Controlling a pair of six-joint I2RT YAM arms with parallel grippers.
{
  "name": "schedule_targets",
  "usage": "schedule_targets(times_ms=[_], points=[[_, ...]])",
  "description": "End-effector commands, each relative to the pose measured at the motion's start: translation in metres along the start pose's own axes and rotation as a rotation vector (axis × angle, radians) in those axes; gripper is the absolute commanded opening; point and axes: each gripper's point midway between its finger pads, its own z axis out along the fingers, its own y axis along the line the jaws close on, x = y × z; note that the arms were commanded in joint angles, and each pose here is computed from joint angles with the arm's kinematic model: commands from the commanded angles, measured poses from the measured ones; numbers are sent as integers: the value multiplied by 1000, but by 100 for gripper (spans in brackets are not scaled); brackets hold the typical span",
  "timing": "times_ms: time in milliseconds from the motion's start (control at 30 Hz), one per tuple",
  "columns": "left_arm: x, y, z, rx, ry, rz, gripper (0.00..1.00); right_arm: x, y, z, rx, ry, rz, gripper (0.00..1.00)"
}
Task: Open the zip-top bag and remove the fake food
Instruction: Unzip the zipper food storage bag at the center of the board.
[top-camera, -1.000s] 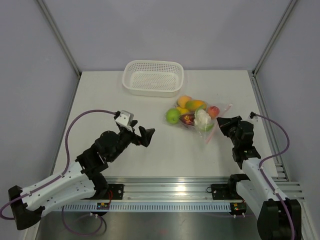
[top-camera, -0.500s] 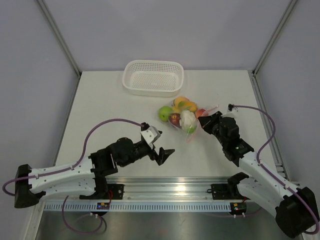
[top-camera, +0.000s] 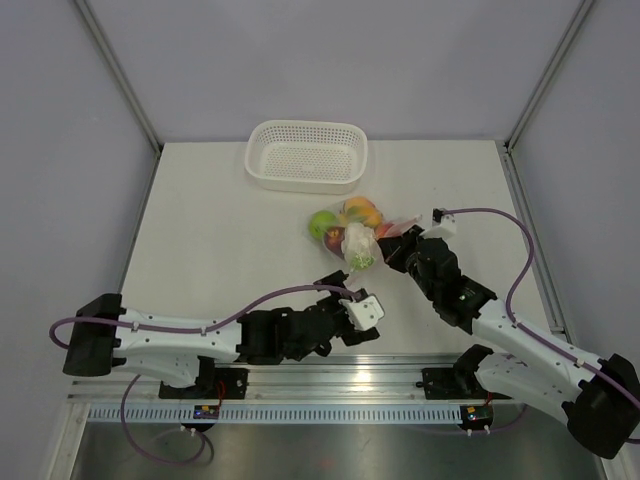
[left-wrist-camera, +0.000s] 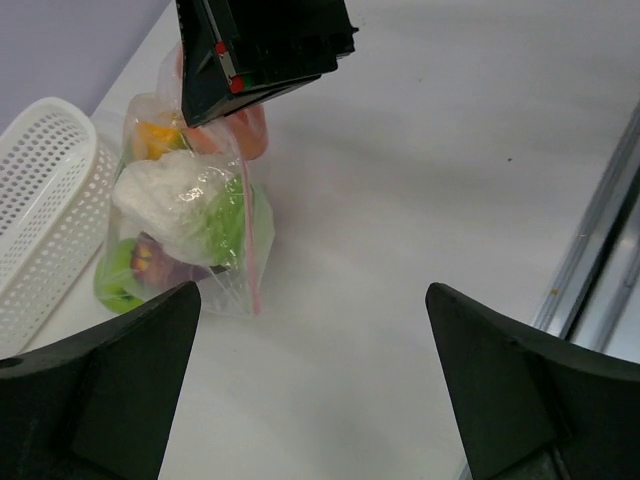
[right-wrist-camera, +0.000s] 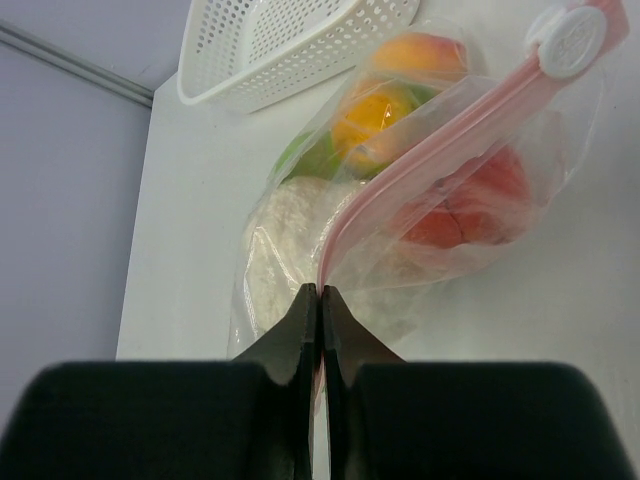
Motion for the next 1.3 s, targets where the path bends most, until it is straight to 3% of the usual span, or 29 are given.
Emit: schedule_targets(times_ms=[0,300,533,567,733,767,867,1033,1133,1167,1267], points=[[-24,25,5,-138,-49,32,99,-22,30,-6,-68,-64,15,2],[0,55,29,-164,3,-46,95,-17,43,-11,-139,-33,25,3],[14,53,45,-139,67,-40,64,-18,48,-15,-173,-33,23,3],[13,52,45,-131,68,-41,56,-19,49,-16,-179,-34,25,4],[8,50,41,-105,61,-53,33,-20,46,-17,-170,-40,12,10],[6,50,40,-98,56,-62,21,-21,46,-18,-168,-47,9,11],[1,56,32,-113,49,-90,3,-24,47,-19,-178,-61,-5,13],[-1,63,22,-128,31,-113,0,-28,43,-21,-169,-85,-12,15],[3,76,18,-176,49,-136,0,-32,44,-25,-181,-101,-33,33],[3,81,17,-189,53,-160,0,-37,46,-29,-192,-116,-51,45],[18,96,17,-221,112,-203,0,-45,48,-39,-228,-151,-84,56]])
